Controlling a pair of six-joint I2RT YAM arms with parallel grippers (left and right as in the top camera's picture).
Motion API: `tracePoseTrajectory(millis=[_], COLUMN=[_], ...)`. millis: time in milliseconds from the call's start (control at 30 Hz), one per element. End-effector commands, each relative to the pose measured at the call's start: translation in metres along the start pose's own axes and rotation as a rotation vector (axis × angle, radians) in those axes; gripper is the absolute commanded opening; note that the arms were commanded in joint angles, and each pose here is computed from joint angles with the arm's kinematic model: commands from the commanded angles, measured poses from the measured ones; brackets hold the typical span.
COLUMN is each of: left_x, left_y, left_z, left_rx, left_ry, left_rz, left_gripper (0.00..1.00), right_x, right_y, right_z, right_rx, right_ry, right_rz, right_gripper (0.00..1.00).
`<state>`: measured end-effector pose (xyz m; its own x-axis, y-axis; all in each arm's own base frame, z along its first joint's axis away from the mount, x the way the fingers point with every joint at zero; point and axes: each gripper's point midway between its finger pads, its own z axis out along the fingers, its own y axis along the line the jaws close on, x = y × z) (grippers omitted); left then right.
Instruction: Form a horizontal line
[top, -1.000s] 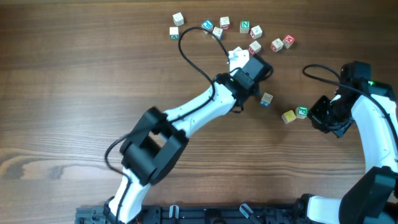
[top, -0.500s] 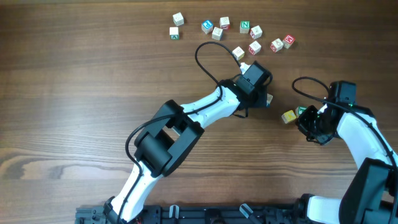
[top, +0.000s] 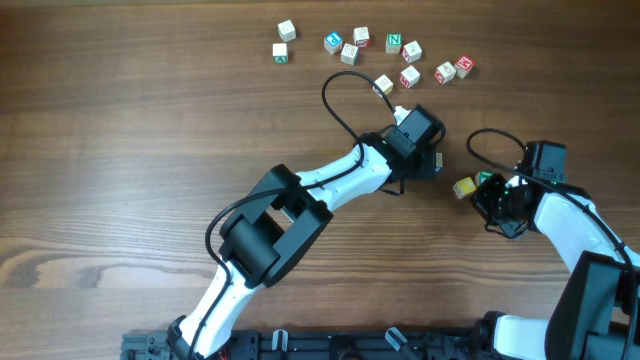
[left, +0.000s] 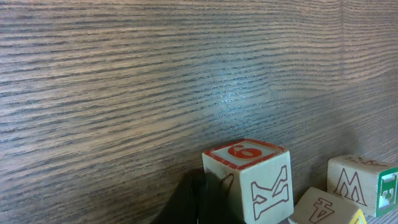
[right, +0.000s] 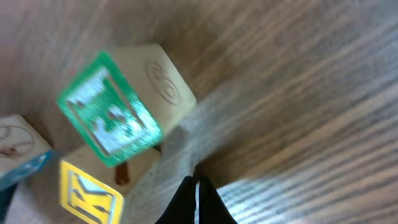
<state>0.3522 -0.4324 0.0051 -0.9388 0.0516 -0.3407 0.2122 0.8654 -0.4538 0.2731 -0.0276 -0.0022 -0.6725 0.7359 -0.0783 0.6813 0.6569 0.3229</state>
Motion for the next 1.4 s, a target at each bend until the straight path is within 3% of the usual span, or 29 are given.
tracePoseTrajectory(millis=[0,233,533,667,900,1367], left_x=[0.012,0.012,0.010,0.010,0.011,0.011], left_y=[0.009,0.010,0.012,0.012,0.013,0.013], left_z=[0.012,0.012,0.012,0.012,0.012,0.012], left_rx=[-0.019,-0.020,-0.034,-0.034,-0.036,-0.037], left_ry=[0.035,0.035,0.023,0.023,0.025,0.025], left_rz=[0.014,0.012,0.013,0.013,0.012,0.012], left_gripper=[0.08,0.08,0.09,0.09,0.09,0.09], right_x=[-0.003,0.011,0.039,0.051,0.021,0.005], right_y=[0.015,0.028,0.014,0.029,0.031,0.044], right_z=[0.001,0.030,0.028,0.024,0.029,0.029], right_rx=[-0.069,-0.090,-0.038,-0.127,-0.115,-0.166], right_ry=[-0.005,0.066,0.187,0.257,0.116,0.051], right_rz=[0.019,0.039,0.054,0.036,0.019,-0.006], right_gripper=[0.05,0.04,0.04,0.04,0.04,0.04])
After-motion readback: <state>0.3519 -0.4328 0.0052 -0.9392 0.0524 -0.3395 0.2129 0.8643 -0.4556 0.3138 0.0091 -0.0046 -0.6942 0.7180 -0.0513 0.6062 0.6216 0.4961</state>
